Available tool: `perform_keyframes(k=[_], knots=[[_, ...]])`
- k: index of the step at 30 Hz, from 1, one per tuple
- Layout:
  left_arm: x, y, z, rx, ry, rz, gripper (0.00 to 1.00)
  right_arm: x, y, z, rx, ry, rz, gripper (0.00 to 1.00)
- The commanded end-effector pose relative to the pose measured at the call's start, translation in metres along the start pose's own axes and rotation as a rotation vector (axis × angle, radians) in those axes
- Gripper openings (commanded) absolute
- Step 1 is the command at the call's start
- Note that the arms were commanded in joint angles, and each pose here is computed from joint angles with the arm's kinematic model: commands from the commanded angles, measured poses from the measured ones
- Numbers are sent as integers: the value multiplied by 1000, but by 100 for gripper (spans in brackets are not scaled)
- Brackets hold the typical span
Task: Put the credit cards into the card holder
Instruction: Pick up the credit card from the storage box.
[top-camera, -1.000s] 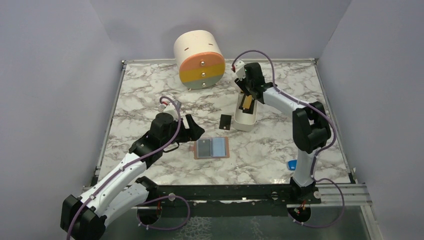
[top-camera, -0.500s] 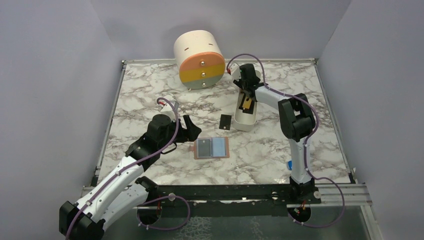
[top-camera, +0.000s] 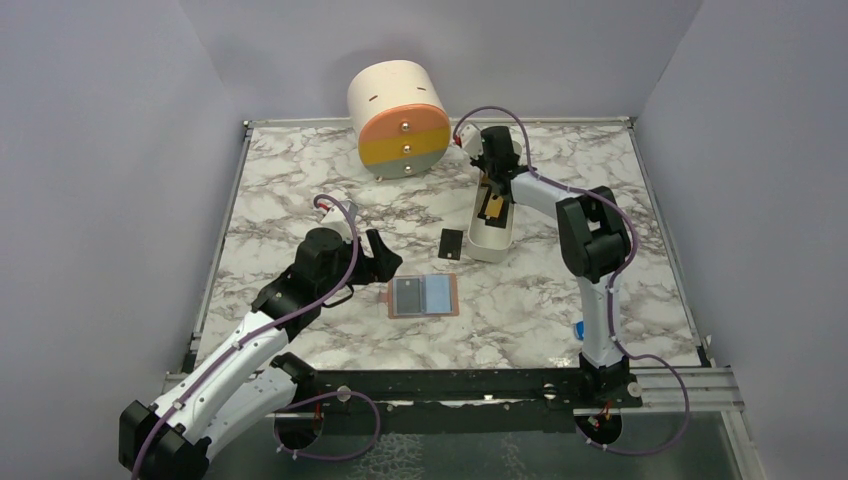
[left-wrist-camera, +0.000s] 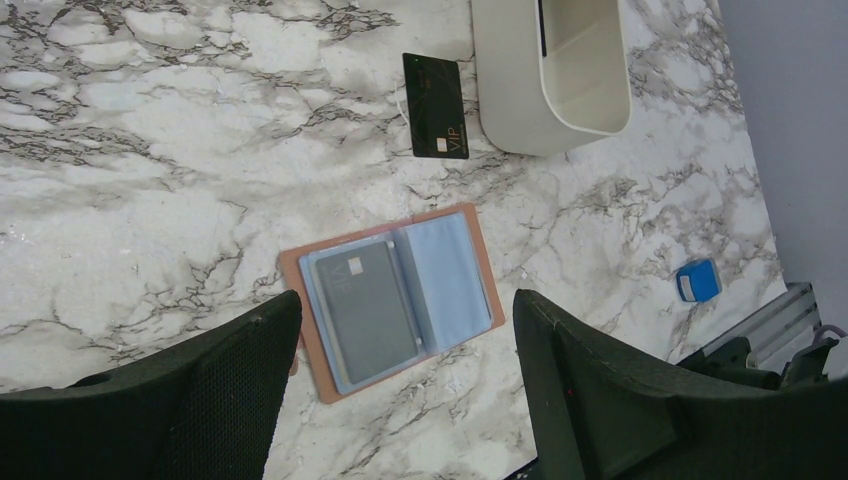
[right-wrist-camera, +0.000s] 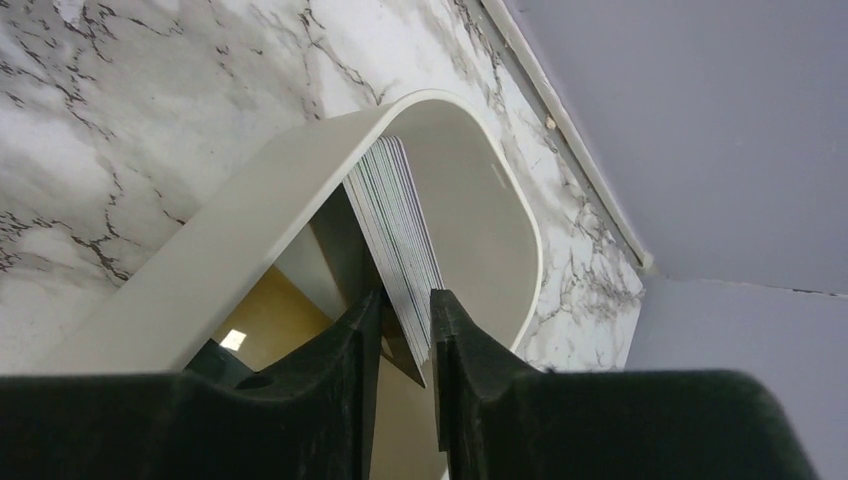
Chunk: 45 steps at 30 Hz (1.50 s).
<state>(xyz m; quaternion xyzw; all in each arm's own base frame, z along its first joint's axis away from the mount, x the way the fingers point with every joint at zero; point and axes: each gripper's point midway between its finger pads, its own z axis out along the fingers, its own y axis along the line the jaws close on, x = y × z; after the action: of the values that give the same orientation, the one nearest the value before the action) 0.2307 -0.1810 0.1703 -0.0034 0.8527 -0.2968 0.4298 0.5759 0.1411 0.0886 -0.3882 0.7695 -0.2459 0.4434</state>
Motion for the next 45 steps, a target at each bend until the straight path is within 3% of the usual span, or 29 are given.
perform_keyframes(k=[1, 9, 20, 26, 36, 45], knots=[[-16, -4, -2, 2, -48, -5, 80, -11, -16, 0, 26, -40, 21, 22], [-12, -4, 0, 6, -41, -12, 79, -12, -12, -2, -15, -53, 26, 1], [-10, -2, 3, 2, -38, -16, 79, -27, -30, -22, -34, -88, 66, 1], [-10, -3, 3, 7, -35, -21, 80, -24, -18, -35, -114, -77, 101, 1], [5, -2, 10, 26, -4, -67, 79, -18, 11, -82, -305, -7, 368, 1], [17, -6, 18, 60, 49, -97, 79, 8, 29, -118, -348, 68, 498, 1]])
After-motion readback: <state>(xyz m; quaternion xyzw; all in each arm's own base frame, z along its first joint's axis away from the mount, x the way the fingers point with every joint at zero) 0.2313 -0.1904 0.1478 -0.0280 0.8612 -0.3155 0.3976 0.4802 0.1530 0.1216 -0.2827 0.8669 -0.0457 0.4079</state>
